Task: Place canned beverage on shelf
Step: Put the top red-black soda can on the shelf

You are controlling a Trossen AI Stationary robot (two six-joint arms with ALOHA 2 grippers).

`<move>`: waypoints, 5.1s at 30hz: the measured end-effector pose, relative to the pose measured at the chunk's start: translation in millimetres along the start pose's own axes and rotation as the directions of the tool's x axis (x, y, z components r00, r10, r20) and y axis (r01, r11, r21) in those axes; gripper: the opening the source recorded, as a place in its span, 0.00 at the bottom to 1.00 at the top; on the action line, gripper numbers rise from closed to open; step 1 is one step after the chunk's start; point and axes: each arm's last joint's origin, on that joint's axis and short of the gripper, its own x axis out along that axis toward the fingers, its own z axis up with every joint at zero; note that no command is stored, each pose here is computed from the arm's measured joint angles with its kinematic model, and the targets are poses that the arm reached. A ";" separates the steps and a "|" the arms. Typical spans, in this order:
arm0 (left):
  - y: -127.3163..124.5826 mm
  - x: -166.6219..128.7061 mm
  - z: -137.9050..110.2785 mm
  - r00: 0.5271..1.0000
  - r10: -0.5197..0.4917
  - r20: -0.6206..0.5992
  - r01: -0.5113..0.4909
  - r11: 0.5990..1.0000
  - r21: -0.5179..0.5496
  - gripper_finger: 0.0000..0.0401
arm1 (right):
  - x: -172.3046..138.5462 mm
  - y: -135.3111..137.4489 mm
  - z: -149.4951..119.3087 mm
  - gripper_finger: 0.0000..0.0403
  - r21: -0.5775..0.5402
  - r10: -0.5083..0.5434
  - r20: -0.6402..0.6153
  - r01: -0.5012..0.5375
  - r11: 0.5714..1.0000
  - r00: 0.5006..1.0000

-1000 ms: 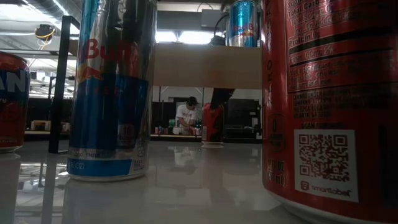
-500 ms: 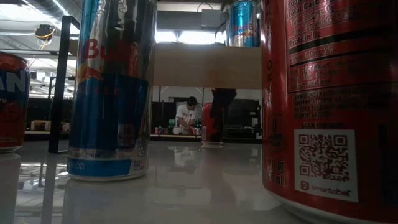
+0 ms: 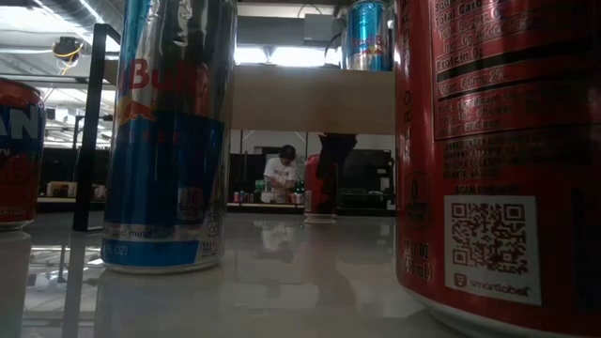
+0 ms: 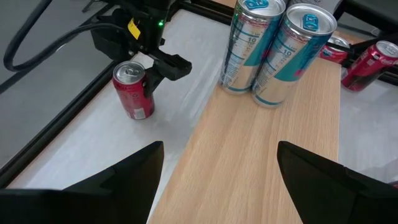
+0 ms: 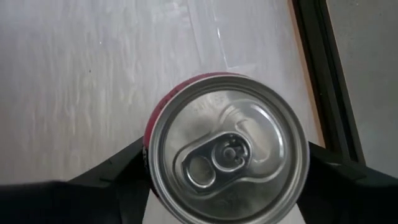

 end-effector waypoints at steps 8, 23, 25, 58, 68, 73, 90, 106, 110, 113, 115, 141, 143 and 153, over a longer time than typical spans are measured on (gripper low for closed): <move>0.0 0.0 0.0 1.000 0.000 0.000 0.000 1.000 0.000 0.77 | -0.3 0.0 0.0 0.72 0.000 0.000 0.000 0.000 1.000 1.000; 0.1 0.0 0.0 1.000 0.001 0.000 -0.001 1.000 0.000 0.77 | -51.6 -3.2 31.0 0.71 0.051 -0.002 0.002 0.002 0.999 1.000; 0.1 0.0 0.0 1.000 0.001 0.000 -0.001 1.000 0.000 0.77 | -65.5 -4.0 38.9 0.72 0.071 -0.011 0.024 0.009 0.997 1.000; -17.1 -1.4 -22.0 0.987 -0.089 -0.134 0.109 0.983 0.151 0.77 | -180.5 177.6 100.3 0.72 0.016 0.243 0.240 -0.254 0.967 0.940; -36.4 4.0 -50.0 0.970 -0.132 -0.205 0.169 0.969 0.179 0.77 | -175.0 224.0 90.0 0.72 -0.007 0.203 0.153 -0.204 0.979 0.967; -45.0 3.5 -57.7 0.973 -0.133 -0.188 0.167 0.969 0.180 0.77 | -163.9 240.3 83.8 0.72 -0.002 0.216 0.100 -0.217 0.976 0.971; -64.5 -2.8 -67.8 0.973 -0.187 -0.138 0.213 0.954 0.212 0.77 | -137.1 247.2 72.1 0.72 0.012 0.161 0.009 -0.161 0.987 0.987; -67.6 -4.4 -68.0 0.971 -0.202 -0.125 0.225 0.951 0.214 0.77 | -136.9 247.8 72.5 0.80 0.011 0.177 0.012 -0.177 0.984 0.984; -67.6 -4.4 -68.0 0.971 -0.202 -0.125 0.225 0.950 0.214 0.77 | -136.7 248.0 72.2 0.91 0.012 0.183 0.009 -0.184 0.983 0.983; -67.6 -4.4 -67.9 0.971 -0.202 -0.125 0.225 0.950 0.214 0.77 | -136.7 248.1 72.3 0.97 0.011 0.184 0.010 -0.184 0.983 0.983; -67.7 -4.4 -67.8 0.971 -0.203 -0.124 0.226 0.951 0.213 0.77 | -136.7 248.2 72.5 0.98 0.011 0.184 0.012 -0.184 0.983 0.983; -68.5 -4.4 -65.6 0.976 -0.199 -0.094 0.215 0.955 0.207 0.77 | -195.5 236.5 65.1 0.96 0.014 0.125 0.151 -0.128 0.992 0.981; -68.5 -4.4 -65.6 0.976 -0.199 -0.094 0.214 0.955 0.204 0.77 | -203.5 234.4 63.2 0.96 0.017 0.109 0.168 -0.113 0.993 0.980; -69.2 -3.2 -65.5 0.977 -0.193 -0.089 0.206 0.963 0.175 0.77 | -242.4 265.7 35.3 0.96 -0.055 0.054 0.157 -0.045 0.997 0.986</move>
